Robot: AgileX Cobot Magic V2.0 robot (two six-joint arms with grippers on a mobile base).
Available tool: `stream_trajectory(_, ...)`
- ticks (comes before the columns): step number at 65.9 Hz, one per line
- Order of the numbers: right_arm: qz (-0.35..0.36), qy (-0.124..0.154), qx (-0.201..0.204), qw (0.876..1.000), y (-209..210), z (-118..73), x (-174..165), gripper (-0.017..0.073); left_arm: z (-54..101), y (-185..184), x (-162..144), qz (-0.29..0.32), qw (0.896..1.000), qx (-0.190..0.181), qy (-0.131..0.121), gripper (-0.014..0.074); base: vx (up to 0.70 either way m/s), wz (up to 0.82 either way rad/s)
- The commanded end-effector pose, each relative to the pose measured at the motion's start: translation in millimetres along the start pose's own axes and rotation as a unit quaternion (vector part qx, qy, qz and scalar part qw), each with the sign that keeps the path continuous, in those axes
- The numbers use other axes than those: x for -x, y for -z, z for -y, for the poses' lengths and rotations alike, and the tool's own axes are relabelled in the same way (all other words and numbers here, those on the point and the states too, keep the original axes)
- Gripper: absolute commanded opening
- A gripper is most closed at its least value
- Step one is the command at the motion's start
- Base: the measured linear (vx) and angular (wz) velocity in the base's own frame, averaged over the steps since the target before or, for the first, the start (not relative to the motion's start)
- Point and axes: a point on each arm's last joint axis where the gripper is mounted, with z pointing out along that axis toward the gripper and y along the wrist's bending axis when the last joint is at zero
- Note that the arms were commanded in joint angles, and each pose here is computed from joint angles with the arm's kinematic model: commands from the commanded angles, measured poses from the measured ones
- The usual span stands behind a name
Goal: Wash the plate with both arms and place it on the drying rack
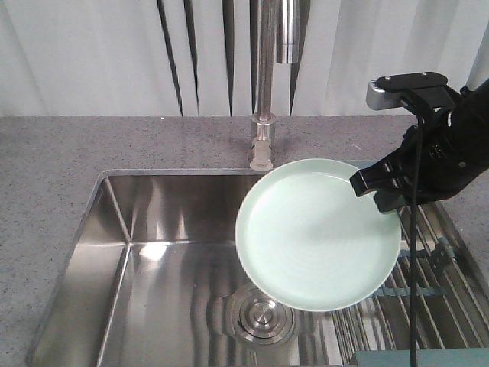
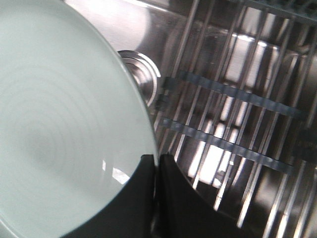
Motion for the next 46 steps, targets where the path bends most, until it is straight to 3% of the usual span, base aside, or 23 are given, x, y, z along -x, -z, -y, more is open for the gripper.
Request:
stream_trajectory(1,0.074,0.015,0.056,0.996,28,-22.0,5,-0.0003,1.5,6,11,0.040,0.999,0.000,0.003,-0.0006,0.00,0.00)
stream_trajectory(11,0.114,0.020,0.086,0.990,20,-42.4,16,-0.0003,1.5,6,11,0.040,0.999,0.000,0.003,-0.0006,0.00,0.00)
stream_trajectory(21,0.166,-0.007,0.077,0.983,9,-40.4,33,-0.0003,1.5,6,11,0.040,0.999,0.000,0.003,-0.0006,0.00,0.00)
stream_trajectory(32,0.194,-0.005,0.010,0.981,5,-27.1,41,-0.0003,1.5,6,11,0.040,0.999,0.000,0.003,-0.0006,0.00,0.00)
stream_trajectory(39,0.196,-0.019,-0.032,0.980,8,-17.1,41,-0.0003,1.5,6,11,0.040,0.999,0.001,0.003,-0.0006,0.00,0.00)
stream_trajectory(46,0.166,-0.003,-0.073,0.983,12,-11.0,33,-0.0003,1.6,6,10,0.039,0.999,0.000,0.003,-0.0006,0.00,0.00)
